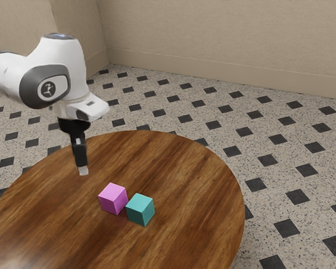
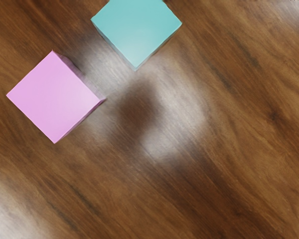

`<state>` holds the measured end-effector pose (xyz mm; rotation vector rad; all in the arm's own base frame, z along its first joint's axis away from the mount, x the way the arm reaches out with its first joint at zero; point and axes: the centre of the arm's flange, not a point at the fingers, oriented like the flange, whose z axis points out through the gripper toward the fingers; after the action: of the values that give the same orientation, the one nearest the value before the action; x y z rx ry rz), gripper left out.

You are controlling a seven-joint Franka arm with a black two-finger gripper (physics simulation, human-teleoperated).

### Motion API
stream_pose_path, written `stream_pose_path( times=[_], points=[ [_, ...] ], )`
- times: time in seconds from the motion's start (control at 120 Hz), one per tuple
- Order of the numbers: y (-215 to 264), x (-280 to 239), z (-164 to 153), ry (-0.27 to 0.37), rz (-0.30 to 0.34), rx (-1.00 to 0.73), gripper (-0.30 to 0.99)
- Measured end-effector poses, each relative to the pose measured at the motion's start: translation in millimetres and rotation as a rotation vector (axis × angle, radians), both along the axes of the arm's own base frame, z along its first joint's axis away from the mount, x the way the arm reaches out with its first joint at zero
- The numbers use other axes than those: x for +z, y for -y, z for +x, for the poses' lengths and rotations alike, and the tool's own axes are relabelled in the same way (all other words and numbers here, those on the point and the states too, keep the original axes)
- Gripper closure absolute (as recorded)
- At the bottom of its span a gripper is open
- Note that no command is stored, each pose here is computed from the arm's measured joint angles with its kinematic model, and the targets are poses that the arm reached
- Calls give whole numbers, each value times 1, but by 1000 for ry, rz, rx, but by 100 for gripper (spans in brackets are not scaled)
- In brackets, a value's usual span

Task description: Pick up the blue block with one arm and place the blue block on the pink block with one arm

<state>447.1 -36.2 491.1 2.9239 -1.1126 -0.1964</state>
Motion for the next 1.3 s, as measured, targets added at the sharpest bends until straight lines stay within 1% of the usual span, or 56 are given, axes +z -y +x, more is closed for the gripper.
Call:
stream_pose_path(
  times=[0.1, 0.208, 0.308, 0.417, 0.492, 0.575, 0.742, 0.833, 1.017, 1.108, 1.3],
  points=[
    [11, -16, 13, 38, -27, -146, 0],
    [43, -47, 6, 87, -50, -329, 0],
    [54, -70, 9, 140, -68, -436, 0],
    [72, -104, 22, 146, -85, -538, 0],
    [83, -113, 26, 170, -90, -605, 0],
    [96, -125, 30, 182, -102, -669, 0],
    [95, -149, 40, 180, -115, -737, 0],
    [91, -168, 46, 161, -123, -760, 0],
    [76, -191, 58, 152, -130, -780, 0],
    [75, -196, 66, 157, -132, -798, 0],
    [74, -221, 73, 136, -142, -830, 0]
  ],
)
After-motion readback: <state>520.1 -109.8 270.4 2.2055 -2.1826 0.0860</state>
